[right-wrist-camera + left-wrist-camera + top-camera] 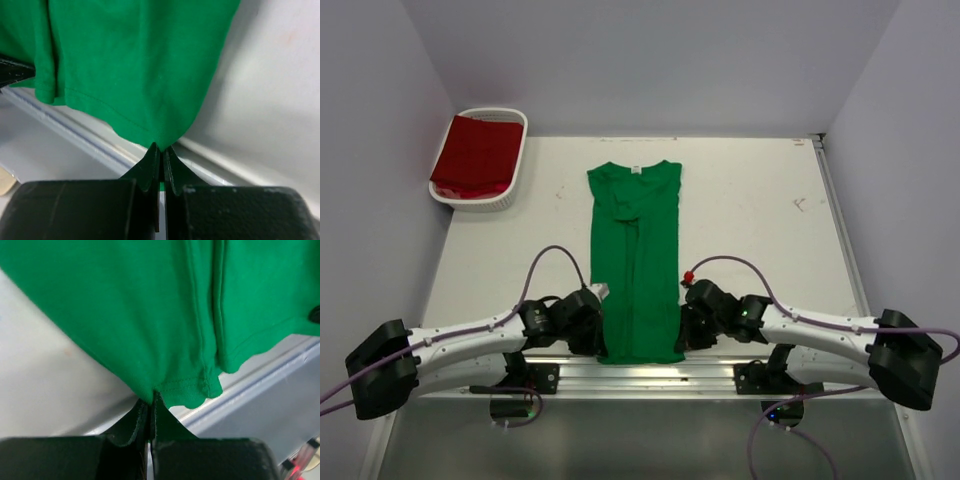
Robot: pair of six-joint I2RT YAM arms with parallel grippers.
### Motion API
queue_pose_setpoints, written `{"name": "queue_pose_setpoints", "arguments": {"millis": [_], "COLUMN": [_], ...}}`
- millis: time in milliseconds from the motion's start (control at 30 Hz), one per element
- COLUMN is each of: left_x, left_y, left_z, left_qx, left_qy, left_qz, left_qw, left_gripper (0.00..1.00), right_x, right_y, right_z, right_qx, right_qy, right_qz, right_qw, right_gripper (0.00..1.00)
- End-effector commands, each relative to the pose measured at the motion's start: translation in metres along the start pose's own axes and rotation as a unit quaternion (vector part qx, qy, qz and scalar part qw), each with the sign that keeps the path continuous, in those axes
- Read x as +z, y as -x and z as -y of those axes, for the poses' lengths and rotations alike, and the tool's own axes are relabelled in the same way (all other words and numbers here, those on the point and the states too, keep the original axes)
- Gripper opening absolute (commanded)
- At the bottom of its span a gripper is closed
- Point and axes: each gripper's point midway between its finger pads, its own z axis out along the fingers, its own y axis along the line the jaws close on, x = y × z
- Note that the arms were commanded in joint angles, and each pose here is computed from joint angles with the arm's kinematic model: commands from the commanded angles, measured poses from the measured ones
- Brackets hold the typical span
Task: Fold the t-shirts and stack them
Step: Grab the bottom of the folded rectangular tshirt with both arms, then fold the folded rectangular tshirt in 1/3 of the way
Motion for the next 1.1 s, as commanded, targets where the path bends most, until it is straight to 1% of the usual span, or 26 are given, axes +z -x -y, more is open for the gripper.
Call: {"name": "queue_pose_setpoints", "arguments": {"millis": [0,33,67,100,133,200,233,267,333,400,433,500,567,633,700,767,900,1000,1067], "left_x": [-0.016,-0.020,-0.024,-0.031,-0.037,-0.046,-0.049,-0.050,-0.050,-0.050,-0.049,-0.051,-0.051,-0.054,-0.058,-0.065,-0.076,-0.081,-0.083], "left_y": [-0.016,-0.019,-0.022,-0.024,-0.020,-0.013,-0.005,-0.001,0.009,0.016,0.022,0.030,0.043,0.061,0.073,0.090,0.114,0.130,0.141], "left_z": [0.028,0.024,0.025,0.035,0.028,0.032,0.026,0.024,0.021,0.018,0.009,0.009,0.003,0.004,0.011,0.021,0.033,0.034,0.027], "left_qx": [0.012,0.007,0.014,0.027,0.022,0.022,0.013,0.011,0.009,0.006,0.004,0.005,0.003,0.003,0.001,0.005,0.013,0.020,0.008], "left_qy": [-0.009,0.011,0.017,0.011,0.031,0.033,0.044,0.048,0.061,0.078,0.106,0.119,0.141,0.153,0.153,0.153,0.160,0.166,0.174], "left_qz": [-0.018,-0.015,-0.014,-0.011,0.006,0.028,0.053,0.065,0.093,0.109,0.122,0.140,0.175,0.217,0.243,0.274,0.315,0.337,0.345], "left_qw": [1.000,1.000,1.000,1.000,0.999,0.999,0.997,0.997,0.994,0.991,0.987,0.983,0.974,0.964,0.958,0.949,0.936,0.927,0.923], "left_gripper": [0.00,0.00,0.00,0.00,0.00,0.00,0.00,0.00,0.00,0.00,0.00,0.00,0.00,0.00,0.00,0.00,0.00,0.00,0.00], "right_x": [-0.024,-0.034,-0.040,-0.049,-0.056,-0.070,-0.072,-0.074,-0.073,-0.070,-0.070,-0.068,-0.066,-0.064,-0.069,-0.067,-0.069,-0.069,-0.068], "right_y": [-0.006,-0.004,-0.004,-0.006,-0.002,0.003,0.009,0.011,0.015,0.022,0.024,0.036,0.046,0.060,0.075,0.083,0.104,0.119,0.127], "right_z": [-0.008,-0.012,-0.011,-0.006,-0.004,-0.006,-0.004,-0.005,-0.008,-0.009,-0.010,-0.010,-0.012,-0.014,-0.020,-0.019,-0.028,-0.030,-0.032], "right_qx": [0.001,-0.003,-0.003,-0.001,-0.001,0.000,-0.001,-0.002,-0.008,-0.015,-0.023,-0.031,-0.041,-0.049,-0.058,-0.071,-0.082,-0.086,-0.086], "right_qy": [-0.009,-0.001,-0.005,-0.016,-0.021,-0.014,-0.021,-0.018,-0.020,-0.036,-0.042,-0.060,-0.067,-0.086,-0.096,-0.117,-0.132,-0.142,-0.147], "right_qz": [0.007,0.024,0.028,0.029,0.045,0.065,0.082,0.088,0.091,0.095,0.097,0.116,0.134,0.154,0.178,0.182,0.204,0.217,0.224], "right_qw": [1.000,1.000,1.000,0.999,0.999,0.998,0.996,0.996,0.996,0.995,0.994,0.991,0.988,0.983,0.978,0.974,0.966,0.962,0.960], "right_gripper": [0.00,0.00,0.00,0.00,0.00,0.00,0.00,0.00,0.00,0.00,0.00,0.00,0.00,0.00,0.00,0.00,0.00,0.00,0.00]}}
